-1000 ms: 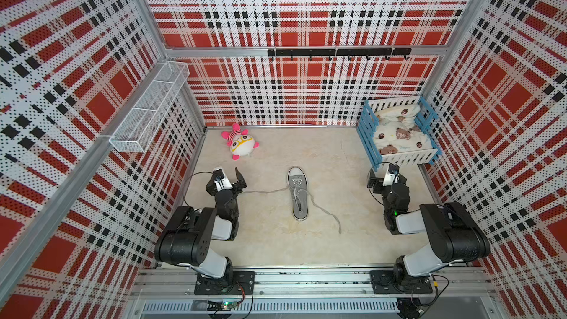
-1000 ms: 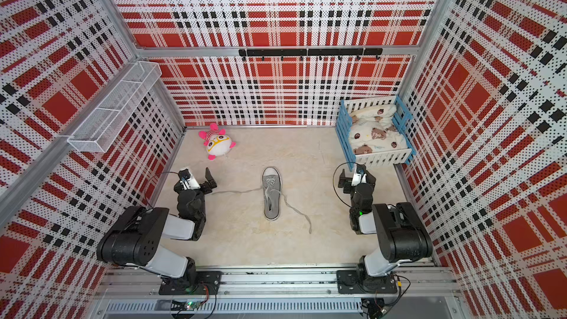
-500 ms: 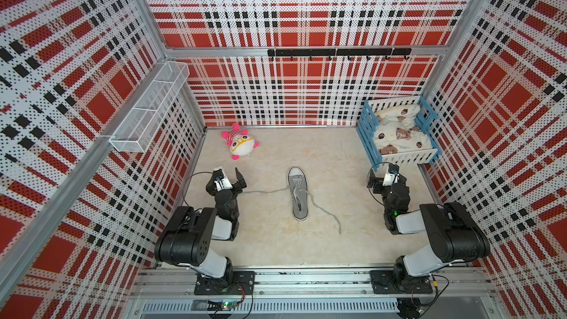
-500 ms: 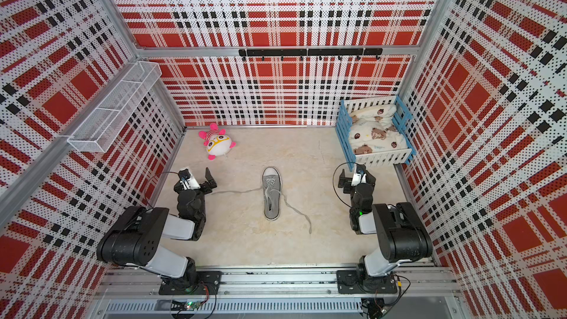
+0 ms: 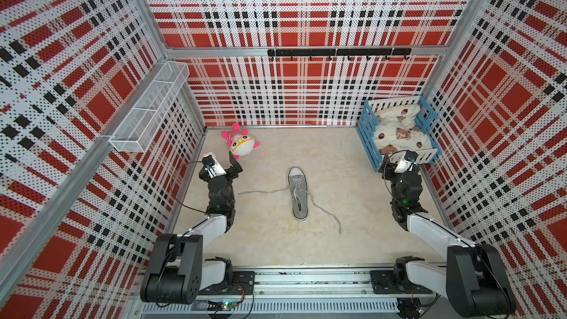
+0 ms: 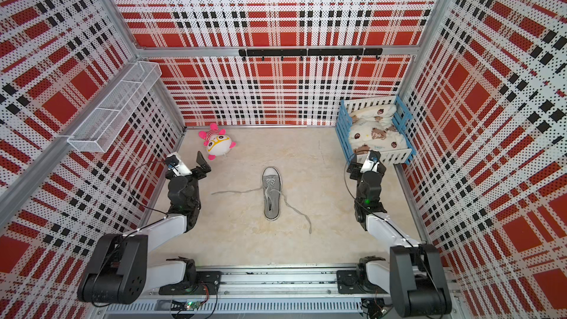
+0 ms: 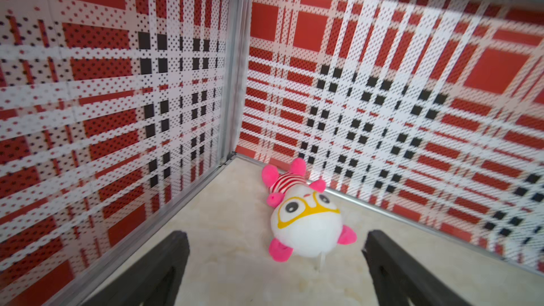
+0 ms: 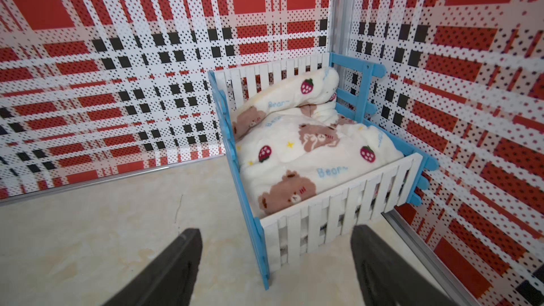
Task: Tie the shoes
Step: Cross the shoelace with the shoelace.
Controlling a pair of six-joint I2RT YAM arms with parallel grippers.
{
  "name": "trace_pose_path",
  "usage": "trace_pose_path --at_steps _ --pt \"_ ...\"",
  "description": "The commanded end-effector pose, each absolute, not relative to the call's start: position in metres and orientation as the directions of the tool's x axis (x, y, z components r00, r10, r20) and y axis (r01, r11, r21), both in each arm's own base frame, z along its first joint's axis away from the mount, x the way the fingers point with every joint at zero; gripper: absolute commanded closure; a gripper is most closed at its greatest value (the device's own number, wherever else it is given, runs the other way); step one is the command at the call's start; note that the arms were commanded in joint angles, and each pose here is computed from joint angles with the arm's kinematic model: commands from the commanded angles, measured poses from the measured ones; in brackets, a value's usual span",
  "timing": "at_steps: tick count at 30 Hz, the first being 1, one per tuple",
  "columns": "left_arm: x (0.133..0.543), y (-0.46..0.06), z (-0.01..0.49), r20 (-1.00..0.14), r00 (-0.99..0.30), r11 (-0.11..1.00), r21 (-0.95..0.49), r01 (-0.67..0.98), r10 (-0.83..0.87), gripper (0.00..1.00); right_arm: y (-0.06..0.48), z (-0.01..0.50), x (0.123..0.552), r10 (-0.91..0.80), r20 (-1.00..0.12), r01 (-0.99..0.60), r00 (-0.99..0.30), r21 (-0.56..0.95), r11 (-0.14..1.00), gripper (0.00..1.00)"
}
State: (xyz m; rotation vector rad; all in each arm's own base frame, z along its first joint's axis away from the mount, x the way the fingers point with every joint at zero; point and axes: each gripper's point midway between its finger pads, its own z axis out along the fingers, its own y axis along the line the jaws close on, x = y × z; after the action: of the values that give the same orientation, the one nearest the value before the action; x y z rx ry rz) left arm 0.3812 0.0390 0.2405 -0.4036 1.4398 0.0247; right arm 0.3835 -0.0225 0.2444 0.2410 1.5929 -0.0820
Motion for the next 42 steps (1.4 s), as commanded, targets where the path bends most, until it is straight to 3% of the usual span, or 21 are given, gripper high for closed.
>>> trace_pose_path --at_steps 1,7,12,22,25,36,42 --pt "0.392 -0.003 0.221 -0.929 -0.022 0.925 -0.365 -0.110 -0.369 0.01 0.018 0.221 0.379 0.175 -0.954 0.046 -0.245 0.169 0.985 0.15" --pt "0.385 -0.113 0.174 -0.878 -0.328 0.927 -0.375 0.017 -0.349 0.01 0.133 0.195 0.355 0.050 -0.858 -0.239 -0.512 0.199 0.950 0.16" --pt "0.362 -0.135 0.117 -0.801 -0.498 0.930 -0.365 -0.030 -0.331 0.01 0.192 0.135 0.320 -0.120 -0.724 -0.360 -0.680 0.187 0.914 0.23" --pt "0.351 -0.113 0.081 -0.771 -0.552 0.946 -0.301 -0.122 -0.317 0.02 0.232 0.054 0.275 -0.386 -0.501 -0.506 -0.775 0.125 0.854 0.39" --pt "0.352 -0.108 0.076 -0.760 -0.557 0.940 -0.310 -0.141 -0.334 0.03 0.231 0.044 0.269 -0.435 -0.453 -0.525 -0.778 0.090 0.846 0.44" --pt "0.352 -0.100 0.077 -0.770 -0.543 0.941 -0.298 -0.161 -0.337 0.03 0.216 0.024 0.243 -0.506 -0.312 -0.539 -0.804 0.021 0.842 0.51" --pt "0.353 -0.097 0.073 -0.765 -0.545 0.938 -0.300 -0.172 -0.344 0.03 0.209 0.008 0.241 -0.522 -0.260 -0.537 -0.812 -0.015 0.843 0.70"
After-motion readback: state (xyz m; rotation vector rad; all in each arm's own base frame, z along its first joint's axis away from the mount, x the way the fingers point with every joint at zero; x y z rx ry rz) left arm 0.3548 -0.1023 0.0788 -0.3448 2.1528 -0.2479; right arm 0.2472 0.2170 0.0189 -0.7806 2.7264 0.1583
